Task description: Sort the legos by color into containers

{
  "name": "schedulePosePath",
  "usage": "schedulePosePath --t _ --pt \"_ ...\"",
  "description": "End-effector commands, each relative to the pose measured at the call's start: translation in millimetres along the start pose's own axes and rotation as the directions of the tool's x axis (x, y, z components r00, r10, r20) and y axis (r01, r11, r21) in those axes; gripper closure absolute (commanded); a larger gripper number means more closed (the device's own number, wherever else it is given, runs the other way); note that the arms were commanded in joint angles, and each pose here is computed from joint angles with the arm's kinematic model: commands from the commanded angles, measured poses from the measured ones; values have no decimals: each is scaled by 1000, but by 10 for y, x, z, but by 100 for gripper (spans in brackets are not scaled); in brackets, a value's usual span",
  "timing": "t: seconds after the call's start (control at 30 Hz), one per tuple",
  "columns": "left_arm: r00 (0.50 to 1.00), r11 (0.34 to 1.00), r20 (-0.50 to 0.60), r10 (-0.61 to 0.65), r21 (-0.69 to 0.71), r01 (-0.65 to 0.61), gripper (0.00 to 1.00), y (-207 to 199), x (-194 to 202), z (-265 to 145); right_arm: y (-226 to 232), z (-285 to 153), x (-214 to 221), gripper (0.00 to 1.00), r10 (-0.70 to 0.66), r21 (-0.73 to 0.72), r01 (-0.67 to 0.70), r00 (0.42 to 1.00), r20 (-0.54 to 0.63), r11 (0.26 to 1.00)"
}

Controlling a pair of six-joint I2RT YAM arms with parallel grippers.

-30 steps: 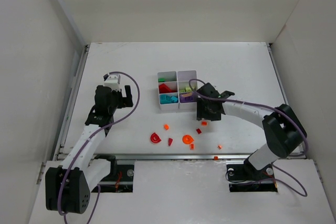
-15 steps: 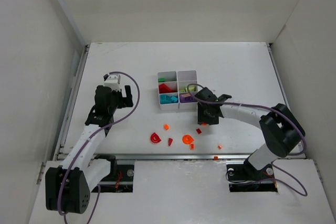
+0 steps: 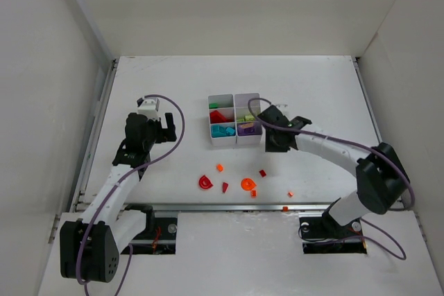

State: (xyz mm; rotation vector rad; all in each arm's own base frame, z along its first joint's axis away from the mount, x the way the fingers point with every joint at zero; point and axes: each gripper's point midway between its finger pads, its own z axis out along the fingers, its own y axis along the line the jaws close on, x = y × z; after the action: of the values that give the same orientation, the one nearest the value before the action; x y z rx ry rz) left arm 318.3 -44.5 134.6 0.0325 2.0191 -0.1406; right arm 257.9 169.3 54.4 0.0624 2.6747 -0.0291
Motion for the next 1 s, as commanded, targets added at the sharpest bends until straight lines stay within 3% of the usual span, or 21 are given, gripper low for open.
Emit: schedulePosePath --t 0.0,0.13,0.37,0.63,0.73,0.77,0.8,0.9,0.97 --pt "999 999 37 -29 20 29 9 -34 -59 -3 78 -656 -780 100 5 -31 3 961 277 1000" --pt "999 999 30 -29 28 29 9 -44 4 22 372 -1152 -1614 100 26 -166 65 871 491 984" --pt "999 999 41 -29 29 28 9 -47 -24 6 749 -751 -2237 100 -87 -91 145 883 462 985" --pt "999 999 42 -33 21 32 9 -17 -27 7 980 -397 -2440 98 -90 -88 144 890 447 986" --pt "998 999 43 -37 13 36 9 12 -30 7 1050 -355 -2392 83 -97 -119 162 898 428 980" --pt "998 999 52 -37 14 36 9 11 -53 10 1050 -354 -2392 62 -97 -119 162 898 428 980" --pt "998 999 52 -37 14 36 9 11 -53 10 1074 -356 -2379 48 -98 -132 168 900 424 977" --pt "998 999 52 -46 14 45 9 7 -53 10 1091 -348 -2333 15 -106 -145 178 907 408 973" --pt "998 999 52 -46 14 45 9 7 -53 10 1058 -461 -2315 6 -106 -153 182 908 405 971"
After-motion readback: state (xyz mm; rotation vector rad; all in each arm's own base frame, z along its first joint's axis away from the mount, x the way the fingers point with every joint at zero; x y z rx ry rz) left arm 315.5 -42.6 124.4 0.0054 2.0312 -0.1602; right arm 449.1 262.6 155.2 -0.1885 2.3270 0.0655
